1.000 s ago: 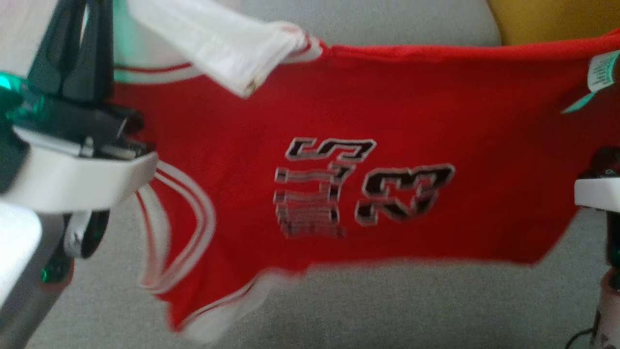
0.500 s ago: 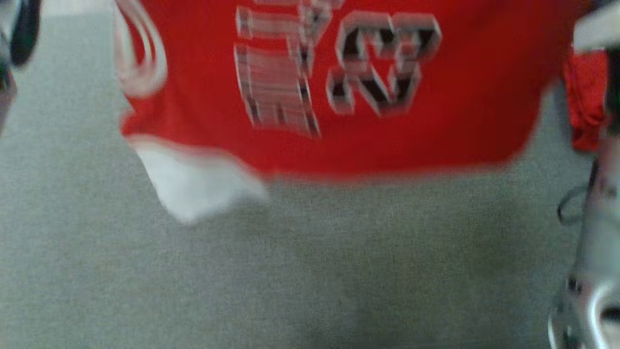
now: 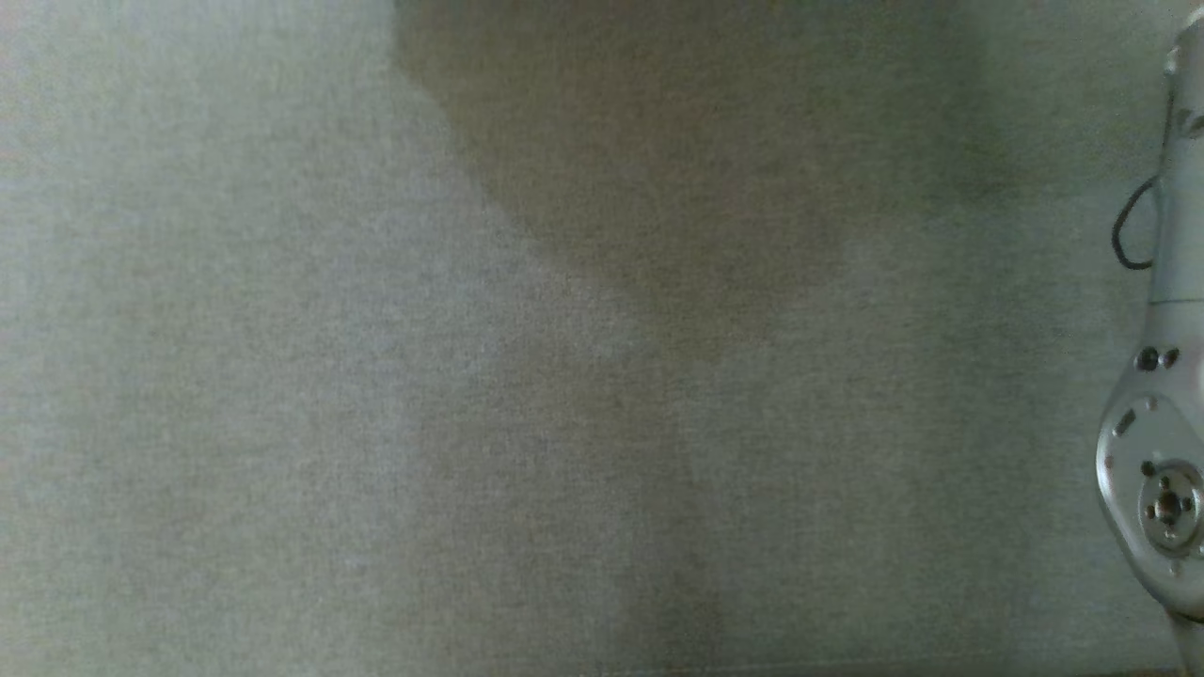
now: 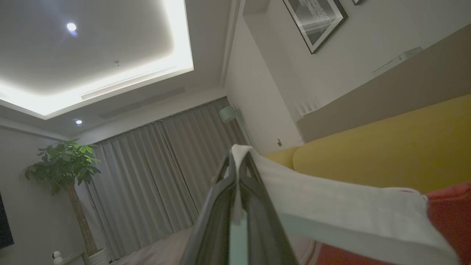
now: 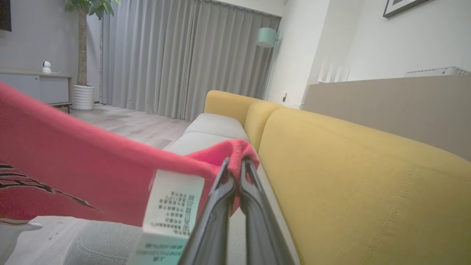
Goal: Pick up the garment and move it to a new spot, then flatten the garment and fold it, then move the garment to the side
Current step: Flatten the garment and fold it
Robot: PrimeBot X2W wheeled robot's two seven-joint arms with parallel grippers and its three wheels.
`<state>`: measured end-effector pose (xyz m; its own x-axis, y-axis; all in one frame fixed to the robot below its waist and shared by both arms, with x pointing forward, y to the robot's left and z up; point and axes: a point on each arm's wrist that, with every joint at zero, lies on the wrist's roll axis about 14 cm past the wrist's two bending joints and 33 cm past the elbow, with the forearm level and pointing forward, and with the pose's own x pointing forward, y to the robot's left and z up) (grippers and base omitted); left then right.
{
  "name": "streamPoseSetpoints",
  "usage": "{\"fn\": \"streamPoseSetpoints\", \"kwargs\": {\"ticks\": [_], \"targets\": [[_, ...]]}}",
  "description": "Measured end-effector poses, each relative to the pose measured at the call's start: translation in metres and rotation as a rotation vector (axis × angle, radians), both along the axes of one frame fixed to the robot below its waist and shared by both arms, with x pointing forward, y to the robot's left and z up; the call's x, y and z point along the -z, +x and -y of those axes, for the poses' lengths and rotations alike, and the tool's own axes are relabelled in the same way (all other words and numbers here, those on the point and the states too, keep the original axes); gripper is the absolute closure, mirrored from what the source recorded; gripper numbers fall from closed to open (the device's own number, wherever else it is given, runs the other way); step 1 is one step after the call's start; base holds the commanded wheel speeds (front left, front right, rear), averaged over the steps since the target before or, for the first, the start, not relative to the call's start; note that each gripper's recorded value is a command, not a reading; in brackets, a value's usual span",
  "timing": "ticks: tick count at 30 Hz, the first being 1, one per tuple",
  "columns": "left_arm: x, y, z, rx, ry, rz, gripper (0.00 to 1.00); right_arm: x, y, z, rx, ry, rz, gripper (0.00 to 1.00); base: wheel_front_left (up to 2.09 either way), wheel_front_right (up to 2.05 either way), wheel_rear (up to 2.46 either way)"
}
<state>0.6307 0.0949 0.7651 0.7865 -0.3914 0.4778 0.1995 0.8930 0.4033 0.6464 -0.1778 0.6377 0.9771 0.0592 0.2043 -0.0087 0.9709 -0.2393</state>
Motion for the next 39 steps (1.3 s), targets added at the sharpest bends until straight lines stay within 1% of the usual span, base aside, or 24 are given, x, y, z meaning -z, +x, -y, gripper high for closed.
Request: {"fn": "streamPoseSetpoints", "kwargs": {"ticks": [4, 8, 12, 15, 17, 20, 23, 26, 27, 33, 39], "targets": [[0.061, 0.024, 0.002, 0.019, -0.045, -0.113, 1.00, 0.061, 0.017, -0.011, -0.032, -0.007, -0.091, 1.00, 0.00, 0.00, 0.00], [0.142, 0.035, 0.001, 0.040, -0.088, -0.270, 1.00, 0.121, 0.025, -0.023, -0.072, -0.001, -0.175, 1.00, 0.00, 0.00, 0.00], [0.217, 0.029, -0.003, 0.043, -0.128, -0.420, 1.00, 0.166, 0.024, -0.030, -0.093, 0.022, -0.237, 1.00, 0.00, 0.00, 0.00], [0.247, 0.016, -0.007, 0.042, -0.173, -0.487, 1.00, 0.187, 0.015, -0.029, -0.096, 0.038, -0.270, 1.00, 0.00, 0.00, 0.00], [0.250, 0.011, -0.008, 0.040, -0.191, -0.492, 1.00, 0.190, 0.011, -0.028, -0.096, 0.046, -0.275, 1.00, 0.00, 0.00, 0.00], [0.248, -0.004, -0.014, 0.036, -0.260, -0.481, 1.00, 0.191, -0.001, -0.025, -0.092, 0.076, -0.272, 1.00, 0.00, 0.00, 0.00], [0.252, -0.027, -0.016, 0.038, -0.289, -0.490, 1.00, 0.185, -0.015, -0.025, -0.095, 0.105, -0.246, 1.00, 0.00, 0.00, 0.00], [0.264, -0.058, -0.021, 0.022, -0.314, -0.529, 1.00, 0.183, -0.036, -0.023, -0.095, 0.120, -0.234, 1.00, 0.00, 0.00, 0.00], [0.272, -0.081, -0.023, 0.011, -0.328, -0.562, 1.00, 0.187, -0.057, -0.021, -0.089, 0.143, -0.246, 1.00, 0.00, 0.00, 0.00], [0.270, -0.146, -0.026, -0.011, -0.373, -0.600, 1.00, 0.197, -0.126, -0.012, -0.062, 0.197, -0.292, 1.00, 0.00, 0.00, 0.00], [0.268, -0.216, -0.030, -0.049, -0.434, -0.650, 1.00, 0.185, -0.190, -0.002, -0.031, 0.236, -0.308, 1.00, 0.00, 0.00, 0.00]]}}
